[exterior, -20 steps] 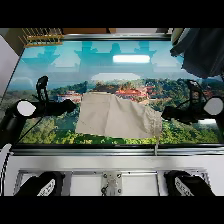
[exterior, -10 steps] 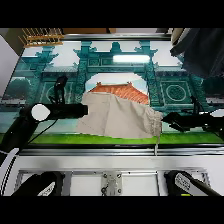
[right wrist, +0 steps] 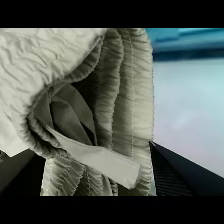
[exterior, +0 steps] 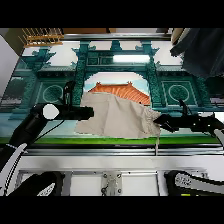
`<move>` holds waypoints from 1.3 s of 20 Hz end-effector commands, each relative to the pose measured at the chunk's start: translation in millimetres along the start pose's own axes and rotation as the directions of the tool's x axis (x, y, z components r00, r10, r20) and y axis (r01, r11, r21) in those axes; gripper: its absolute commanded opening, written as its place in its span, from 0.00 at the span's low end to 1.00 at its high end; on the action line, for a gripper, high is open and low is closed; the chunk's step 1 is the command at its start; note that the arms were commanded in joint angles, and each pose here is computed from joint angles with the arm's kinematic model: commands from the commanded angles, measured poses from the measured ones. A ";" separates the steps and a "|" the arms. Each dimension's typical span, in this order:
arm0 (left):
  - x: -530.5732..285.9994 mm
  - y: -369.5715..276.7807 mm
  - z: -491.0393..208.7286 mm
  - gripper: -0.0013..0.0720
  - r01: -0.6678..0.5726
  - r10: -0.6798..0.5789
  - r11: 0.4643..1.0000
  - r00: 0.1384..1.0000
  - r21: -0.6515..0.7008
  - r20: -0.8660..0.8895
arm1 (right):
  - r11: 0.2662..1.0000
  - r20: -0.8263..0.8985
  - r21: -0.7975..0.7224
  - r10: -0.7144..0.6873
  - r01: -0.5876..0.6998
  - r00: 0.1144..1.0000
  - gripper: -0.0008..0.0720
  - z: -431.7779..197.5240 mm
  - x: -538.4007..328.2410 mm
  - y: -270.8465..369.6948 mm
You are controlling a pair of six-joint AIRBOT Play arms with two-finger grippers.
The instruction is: Fold the clothes and pants, and hang the long-sleeved shirts on hangers.
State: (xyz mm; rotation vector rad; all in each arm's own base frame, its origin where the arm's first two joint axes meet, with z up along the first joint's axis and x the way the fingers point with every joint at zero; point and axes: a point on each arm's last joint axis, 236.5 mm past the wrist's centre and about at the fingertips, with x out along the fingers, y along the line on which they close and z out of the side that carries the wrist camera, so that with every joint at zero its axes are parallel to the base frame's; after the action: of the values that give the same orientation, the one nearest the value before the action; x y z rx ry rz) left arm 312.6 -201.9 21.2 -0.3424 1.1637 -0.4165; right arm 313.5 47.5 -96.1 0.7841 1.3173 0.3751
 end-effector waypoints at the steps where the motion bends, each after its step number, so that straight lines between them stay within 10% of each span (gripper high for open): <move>1: 0.7 -0.3 -0.4 0.02 0.000 0.000 1.000 1.000 -0.005 -0.003 | 0.999 0.001 -0.030 0.017 -0.017 1.000 1.00 2.3 17.7 14.4; 9: 0.5 -0.4 -0.3 0.03 0.000 0.000 1.000 1.000 -0.004 -0.002 | 0.993 -0.057 -0.115 0.010 -0.017 0.998 0.95 -12.8 41.8 38.2; 11: 0.5 -0.4 -0.3 0.02 0.000 0.000 1.000 1.000 -0.004 -0.002 | 0.992 -0.056 -0.129 0.004 -0.011 0.998 0.21 -13.2 46.2 41.2; 12: 0.5 -0.4 -0.3 0.02 0.000 0.000 1.000 1.000 -0.004 -0.002 | 0.991 -0.047 -0.131 0.004 -0.010 0.999 0.03 -11.5 47.8 42.8; 19: 0.5 -0.4 -0.4 0.02 0.000 0.000 1.000 1.000 -0.004 -0.003 | 0.984 0.220 -0.180 0.039 0.001 0.975 0.03 70.1 -8.6 72.7; 26: 0.6 -0.4 -0.1 0.02 0.000 0.000 1.000 1.000 -0.005 -0.001 | 0.972 0.704 0.152 -0.235 0.181 0.671 0.03 164.1 -231.4 -7.9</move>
State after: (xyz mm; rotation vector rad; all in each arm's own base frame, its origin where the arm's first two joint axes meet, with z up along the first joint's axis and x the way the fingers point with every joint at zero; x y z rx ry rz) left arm 312.3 -202.2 20.5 -0.3473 1.1680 -0.4134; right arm 428.8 -62.3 40.2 0.6953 0.7839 0.0917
